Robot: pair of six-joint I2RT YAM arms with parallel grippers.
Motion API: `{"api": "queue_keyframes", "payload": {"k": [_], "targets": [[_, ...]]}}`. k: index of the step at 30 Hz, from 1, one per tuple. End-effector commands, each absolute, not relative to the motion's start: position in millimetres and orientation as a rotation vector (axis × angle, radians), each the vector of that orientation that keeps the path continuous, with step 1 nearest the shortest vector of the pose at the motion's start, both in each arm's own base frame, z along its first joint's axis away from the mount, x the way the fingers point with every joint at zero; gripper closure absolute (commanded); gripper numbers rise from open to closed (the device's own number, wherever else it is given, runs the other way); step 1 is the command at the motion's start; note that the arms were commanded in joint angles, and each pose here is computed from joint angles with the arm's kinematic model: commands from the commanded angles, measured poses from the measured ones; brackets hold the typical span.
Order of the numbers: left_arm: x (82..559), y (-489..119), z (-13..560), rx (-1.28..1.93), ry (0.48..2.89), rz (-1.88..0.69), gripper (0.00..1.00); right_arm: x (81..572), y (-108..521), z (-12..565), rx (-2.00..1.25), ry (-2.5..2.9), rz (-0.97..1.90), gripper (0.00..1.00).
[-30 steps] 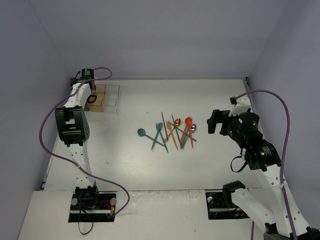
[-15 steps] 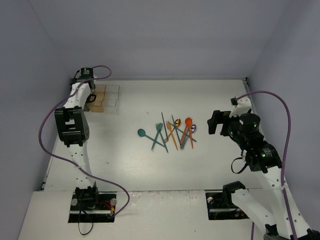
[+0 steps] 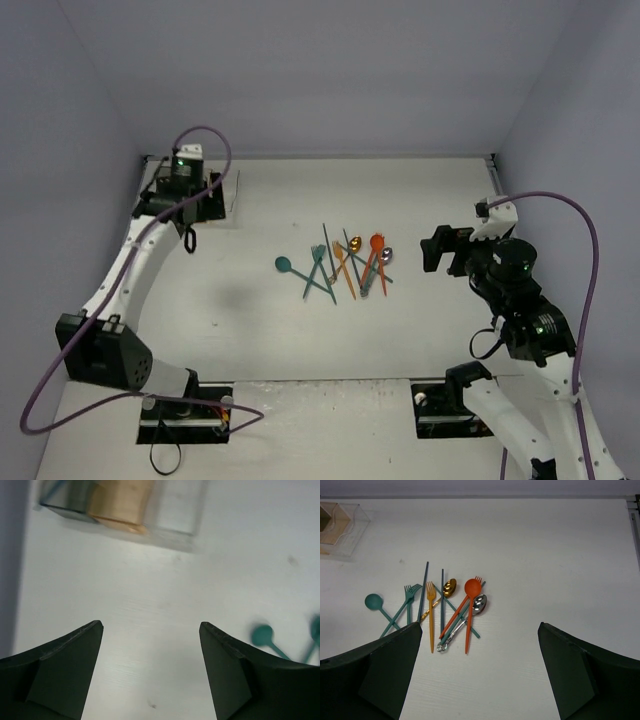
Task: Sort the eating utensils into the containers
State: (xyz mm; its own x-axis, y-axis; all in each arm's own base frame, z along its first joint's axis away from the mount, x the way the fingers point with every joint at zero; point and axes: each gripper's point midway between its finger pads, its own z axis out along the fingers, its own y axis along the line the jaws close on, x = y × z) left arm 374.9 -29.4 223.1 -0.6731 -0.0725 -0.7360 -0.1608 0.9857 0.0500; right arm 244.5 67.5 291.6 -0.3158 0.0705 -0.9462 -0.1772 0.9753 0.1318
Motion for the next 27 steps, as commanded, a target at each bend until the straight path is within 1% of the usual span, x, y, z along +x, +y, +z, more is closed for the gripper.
{"api": "queue_keyframes", "payload": {"k": [1, 5, 10, 15, 19, 24, 27], "targets": [[339, -120, 177, -0.101, 2.435, -0.077, 0.25, 246, 73, 311, -0.071, 1.806, 0.285, 0.0], [304, -190, 148, 0.065, 2.514, -0.151, 0.25, 243, 76, 311, -0.075, 1.801, 0.301, 0.0], [280, -248, 113, 0.224, 2.6, -0.21, 0.26, 242, 76, 311, -0.075, 1.796, 0.302, 0.0], [274, -277, 82, 0.301, 2.694, -0.245, 0.3, 240, 77, 314, -0.078, 1.788, 0.315, 0.0], [273, -284, 65, 0.329, 2.734, -0.22, 0.34, 237, 77, 317, -0.077, 1.778, 0.316, 0.0], [278, -285, 46, 0.336, 2.76, -0.163, 0.47, 236, 74, 318, -0.071, 1.773, 0.308, 0.0], [279, -284, 39, 0.345, 2.772, -0.141, 0.6, 236, 74, 319, -0.073, 1.772, 0.308, 0.0]]}}
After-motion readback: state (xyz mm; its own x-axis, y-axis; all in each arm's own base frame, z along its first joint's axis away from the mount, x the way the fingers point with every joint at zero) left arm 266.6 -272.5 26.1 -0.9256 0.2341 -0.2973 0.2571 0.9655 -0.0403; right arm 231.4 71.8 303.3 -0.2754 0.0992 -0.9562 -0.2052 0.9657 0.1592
